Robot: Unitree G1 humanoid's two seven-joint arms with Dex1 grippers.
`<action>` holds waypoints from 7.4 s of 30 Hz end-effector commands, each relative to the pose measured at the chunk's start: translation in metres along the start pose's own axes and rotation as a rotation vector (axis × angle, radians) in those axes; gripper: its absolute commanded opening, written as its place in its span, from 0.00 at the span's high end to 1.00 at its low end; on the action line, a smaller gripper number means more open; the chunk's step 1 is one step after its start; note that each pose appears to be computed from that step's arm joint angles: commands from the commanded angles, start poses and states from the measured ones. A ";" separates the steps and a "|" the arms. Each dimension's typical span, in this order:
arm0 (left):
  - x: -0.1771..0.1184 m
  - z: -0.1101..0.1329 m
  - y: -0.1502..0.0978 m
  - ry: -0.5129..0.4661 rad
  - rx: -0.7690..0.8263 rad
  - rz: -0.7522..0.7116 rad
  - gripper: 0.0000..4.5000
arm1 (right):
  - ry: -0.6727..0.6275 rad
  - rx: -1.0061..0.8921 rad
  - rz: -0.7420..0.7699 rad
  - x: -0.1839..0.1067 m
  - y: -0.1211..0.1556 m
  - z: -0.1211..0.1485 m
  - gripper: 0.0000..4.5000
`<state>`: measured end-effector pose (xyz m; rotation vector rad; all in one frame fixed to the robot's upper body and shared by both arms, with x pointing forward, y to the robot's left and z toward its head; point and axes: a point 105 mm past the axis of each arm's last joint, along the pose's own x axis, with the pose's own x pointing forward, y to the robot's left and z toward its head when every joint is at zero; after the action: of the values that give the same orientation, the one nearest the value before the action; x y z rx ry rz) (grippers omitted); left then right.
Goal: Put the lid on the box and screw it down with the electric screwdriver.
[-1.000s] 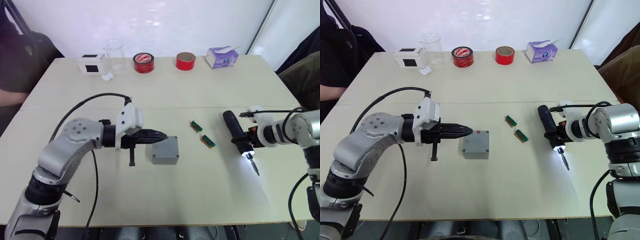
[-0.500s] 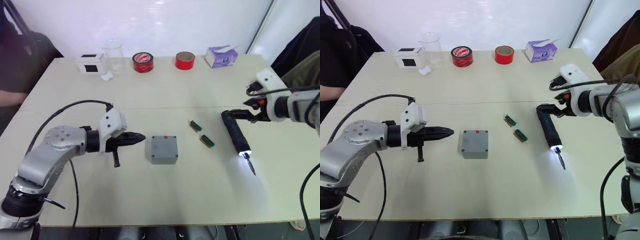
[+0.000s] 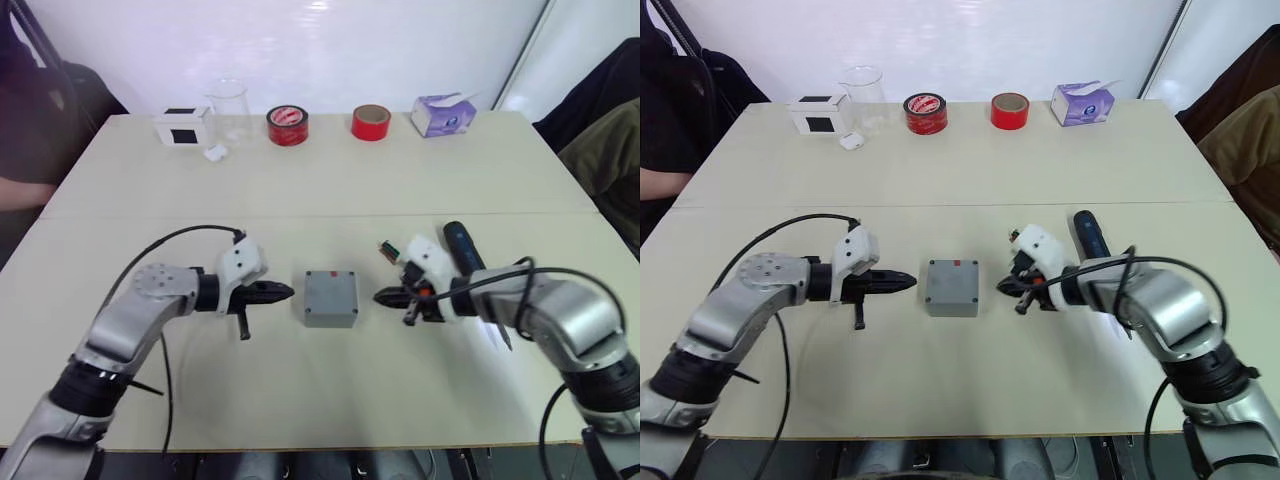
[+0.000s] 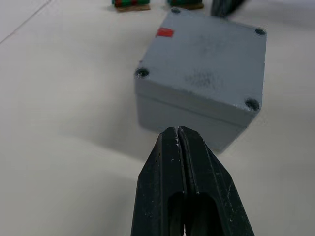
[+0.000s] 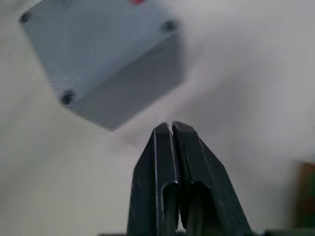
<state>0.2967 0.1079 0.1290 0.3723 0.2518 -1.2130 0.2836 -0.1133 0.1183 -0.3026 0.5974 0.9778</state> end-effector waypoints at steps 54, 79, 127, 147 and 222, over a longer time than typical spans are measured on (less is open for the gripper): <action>0.030 0.011 0.006 0.021 0.180 -0.081 1.00 | -0.060 -0.187 0.088 0.014 0.022 0.019 0.99; 0.000 0.012 -0.013 0.049 0.191 -0.097 1.00 | -0.079 -0.161 -0.019 0.000 0.005 0.029 0.99; -0.021 0.078 0.001 -0.140 0.190 0.007 1.00 | -0.287 0.141 -0.385 0.009 -0.116 0.030 0.50; -0.019 0.077 0.000 -0.140 0.187 0.009 1.00 | -0.342 0.139 -0.357 -0.016 -0.106 0.063 0.98; -0.010 0.096 -0.019 -0.215 0.222 -0.082 1.00 | 0.144 0.090 -0.431 -0.107 -0.086 0.031 0.00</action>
<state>0.2799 0.0787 0.2100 0.3952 -0.0030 -1.3298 0.3212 -0.2066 0.2026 -0.3813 0.6417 0.5514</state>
